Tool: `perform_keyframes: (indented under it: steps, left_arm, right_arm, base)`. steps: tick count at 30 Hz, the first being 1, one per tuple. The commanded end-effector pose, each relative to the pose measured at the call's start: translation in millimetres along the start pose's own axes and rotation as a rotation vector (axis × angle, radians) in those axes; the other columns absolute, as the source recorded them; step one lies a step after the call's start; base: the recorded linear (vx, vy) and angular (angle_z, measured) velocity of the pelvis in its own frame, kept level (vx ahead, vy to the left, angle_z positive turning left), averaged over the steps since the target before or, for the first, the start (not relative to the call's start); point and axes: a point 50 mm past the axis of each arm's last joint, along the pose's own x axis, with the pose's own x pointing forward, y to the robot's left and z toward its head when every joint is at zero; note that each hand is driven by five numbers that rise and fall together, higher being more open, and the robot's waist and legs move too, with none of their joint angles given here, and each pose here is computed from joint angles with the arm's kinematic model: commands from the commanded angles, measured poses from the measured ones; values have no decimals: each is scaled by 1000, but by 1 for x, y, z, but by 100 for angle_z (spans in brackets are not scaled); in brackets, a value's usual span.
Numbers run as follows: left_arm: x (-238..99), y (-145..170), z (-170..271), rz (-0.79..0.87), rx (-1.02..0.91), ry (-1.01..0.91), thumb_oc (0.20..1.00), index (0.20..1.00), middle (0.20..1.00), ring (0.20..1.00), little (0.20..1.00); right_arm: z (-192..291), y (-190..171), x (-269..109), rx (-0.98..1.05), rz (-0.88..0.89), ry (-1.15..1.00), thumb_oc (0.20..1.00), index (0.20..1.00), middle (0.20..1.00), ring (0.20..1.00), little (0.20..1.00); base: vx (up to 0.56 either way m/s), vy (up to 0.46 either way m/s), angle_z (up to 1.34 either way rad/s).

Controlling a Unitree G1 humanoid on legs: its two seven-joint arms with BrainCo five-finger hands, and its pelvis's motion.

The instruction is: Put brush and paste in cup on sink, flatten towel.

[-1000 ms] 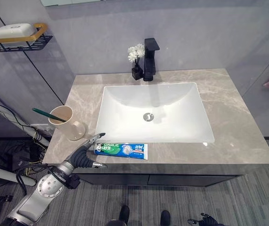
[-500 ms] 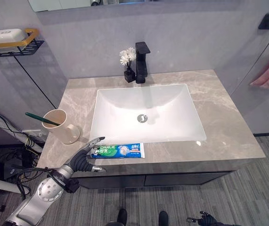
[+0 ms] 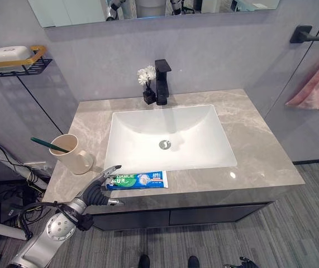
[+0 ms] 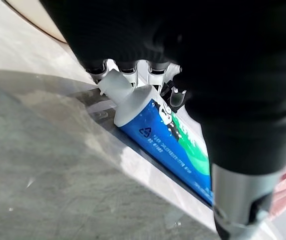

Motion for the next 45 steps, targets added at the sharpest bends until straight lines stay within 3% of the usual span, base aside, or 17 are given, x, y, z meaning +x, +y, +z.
perform_keyframes:
  steps: [1,13,37,38,39,40,41,44,45]
  left_arm:
    - [-2,6,-3,5,60,29,1000,1000,1000,1000,1000]
    - [-8,6,-8,28,29,63,1000,1000,1000,1000,1000]
    - [-9,7,-12,4,32,99,1000,1000,1000,1000,1000]
    - [-8,7,-13,1,32,104,940,940,940,940,940]
    - [-8,6,-13,-1,33,105,793,793,793,793,793]
    - [-8,5,-14,-6,37,110,583,583,583,583,583]
    - [-8,6,-14,-14,61,110,520,520,520,520,520]
    - [-6,10,-11,-35,164,93,504,504,504,504,504]
    - [-6,13,-10,-38,208,89,442,442,442,442,442]
  right_arm:
    - [14,-12,2,63,-39,-47,1000,1000,1000,1000,1000]
    - [5,-14,1,168,-45,-16,1000,1000,1000,1000,1000]
    - [11,-19,2,163,-47,-26,1000,1000,1000,1000,1000]
    - [12,-18,2,162,-45,-30,1000,1000,1000,1000,1000]
    - [12,-18,2,162,-45,-31,1000,1000,1000,1000,1000]
    - [12,-18,2,166,-45,-30,1000,1000,1000,1000,1000]
    - [11,-18,2,167,-45,-31,1000,1000,1000,1000,1000]
    - [9,-19,2,169,-48,-31,1000,1000,1000,1000,1000]
    - [9,-19,1,165,-49,-34,1000,1000,1000,1000,1000]
  base:
    - [0,0,0]
    - [-1,1,-1]
    - [0,-2,-2]
    - [0,0,0]
    - [0,0,0]
    - [0,0,0]
    - [0,0,0]
    - [0,0,0]
    - [0,0,0]
